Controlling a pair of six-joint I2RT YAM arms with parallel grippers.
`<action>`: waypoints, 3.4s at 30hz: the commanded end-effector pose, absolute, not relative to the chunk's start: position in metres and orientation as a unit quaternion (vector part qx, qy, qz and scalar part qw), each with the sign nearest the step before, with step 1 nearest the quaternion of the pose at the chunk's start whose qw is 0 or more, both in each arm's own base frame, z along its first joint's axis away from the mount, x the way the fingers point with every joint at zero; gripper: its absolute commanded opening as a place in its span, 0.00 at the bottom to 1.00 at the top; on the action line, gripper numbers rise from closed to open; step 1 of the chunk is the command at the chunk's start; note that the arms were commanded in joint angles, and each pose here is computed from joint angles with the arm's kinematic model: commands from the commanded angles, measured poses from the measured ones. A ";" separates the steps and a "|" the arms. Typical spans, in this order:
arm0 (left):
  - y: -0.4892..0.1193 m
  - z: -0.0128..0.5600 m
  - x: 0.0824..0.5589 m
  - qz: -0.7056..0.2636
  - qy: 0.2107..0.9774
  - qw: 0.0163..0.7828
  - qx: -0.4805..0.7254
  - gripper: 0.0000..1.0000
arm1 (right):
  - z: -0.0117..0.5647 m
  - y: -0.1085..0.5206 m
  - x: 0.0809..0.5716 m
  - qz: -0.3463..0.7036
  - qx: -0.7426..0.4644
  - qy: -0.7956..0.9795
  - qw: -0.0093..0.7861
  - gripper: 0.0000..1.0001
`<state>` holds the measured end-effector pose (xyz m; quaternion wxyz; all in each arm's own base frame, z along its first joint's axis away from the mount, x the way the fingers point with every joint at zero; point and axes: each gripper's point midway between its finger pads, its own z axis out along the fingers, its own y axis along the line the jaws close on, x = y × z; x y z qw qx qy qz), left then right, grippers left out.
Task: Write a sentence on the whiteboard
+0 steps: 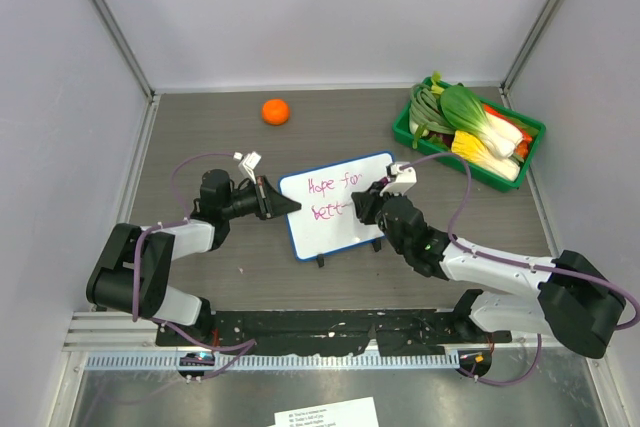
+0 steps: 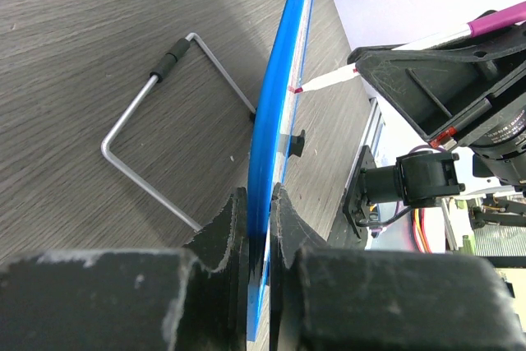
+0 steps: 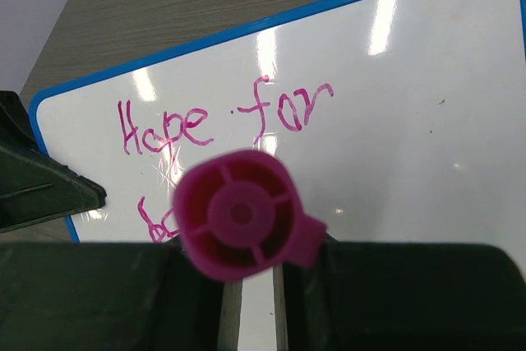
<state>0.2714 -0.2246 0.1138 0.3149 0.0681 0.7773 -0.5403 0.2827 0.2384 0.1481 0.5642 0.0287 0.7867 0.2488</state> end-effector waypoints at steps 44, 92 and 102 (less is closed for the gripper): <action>-0.207 0.058 0.271 -0.456 0.837 0.299 0.040 0.00 | 0.139 0.227 0.273 0.245 0.032 0.800 0.547 0.01; -0.207 0.059 0.270 -0.457 0.836 0.299 0.042 0.00 | 0.162 0.234 0.297 0.251 0.045 0.779 0.573 0.01; -0.208 0.058 0.270 -0.457 0.837 0.298 0.041 0.00 | 0.151 0.230 0.291 0.244 0.036 0.789 0.562 0.01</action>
